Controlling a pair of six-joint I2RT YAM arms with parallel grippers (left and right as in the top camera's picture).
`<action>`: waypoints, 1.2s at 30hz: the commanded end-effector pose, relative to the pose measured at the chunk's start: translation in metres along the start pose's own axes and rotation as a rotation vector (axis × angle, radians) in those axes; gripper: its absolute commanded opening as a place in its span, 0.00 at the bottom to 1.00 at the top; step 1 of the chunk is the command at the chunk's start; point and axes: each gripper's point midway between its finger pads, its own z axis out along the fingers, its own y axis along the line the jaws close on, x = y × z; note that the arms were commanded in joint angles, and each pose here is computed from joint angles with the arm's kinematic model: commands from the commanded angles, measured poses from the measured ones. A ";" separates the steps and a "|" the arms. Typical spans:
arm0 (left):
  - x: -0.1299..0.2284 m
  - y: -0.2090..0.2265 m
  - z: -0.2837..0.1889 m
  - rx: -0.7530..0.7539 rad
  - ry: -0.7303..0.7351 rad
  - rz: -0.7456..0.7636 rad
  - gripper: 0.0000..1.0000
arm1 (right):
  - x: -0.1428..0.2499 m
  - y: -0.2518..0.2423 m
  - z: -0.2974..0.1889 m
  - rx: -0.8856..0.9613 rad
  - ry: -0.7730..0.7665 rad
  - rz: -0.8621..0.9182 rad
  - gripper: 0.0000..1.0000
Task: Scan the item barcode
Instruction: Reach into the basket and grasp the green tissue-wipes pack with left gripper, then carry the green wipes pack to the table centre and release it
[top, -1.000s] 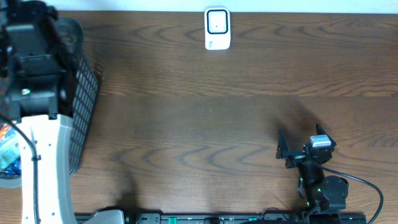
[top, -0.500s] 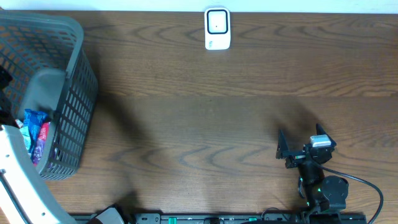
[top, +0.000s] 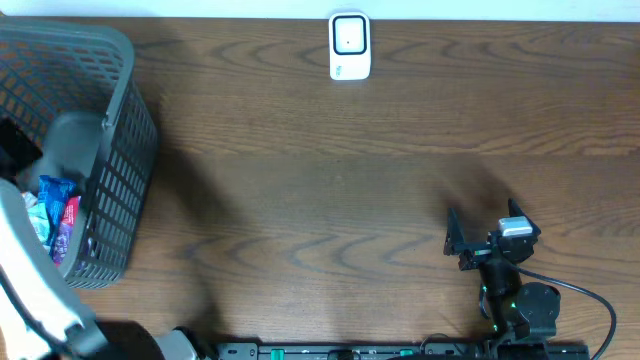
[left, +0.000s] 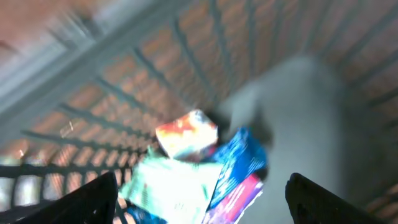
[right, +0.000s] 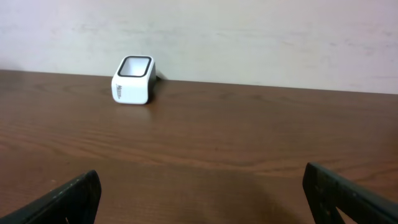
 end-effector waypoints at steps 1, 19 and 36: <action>0.028 0.000 0.036 -0.018 0.144 -0.018 0.86 | 0.001 -0.003 0.000 0.014 0.000 0.000 0.99; 0.127 0.031 0.114 -0.214 0.575 -0.214 0.86 | 0.001 -0.003 0.000 0.014 0.000 0.000 0.99; 0.118 0.019 0.119 -0.148 0.583 -0.239 0.08 | 0.001 -0.003 0.000 0.014 0.000 0.000 0.99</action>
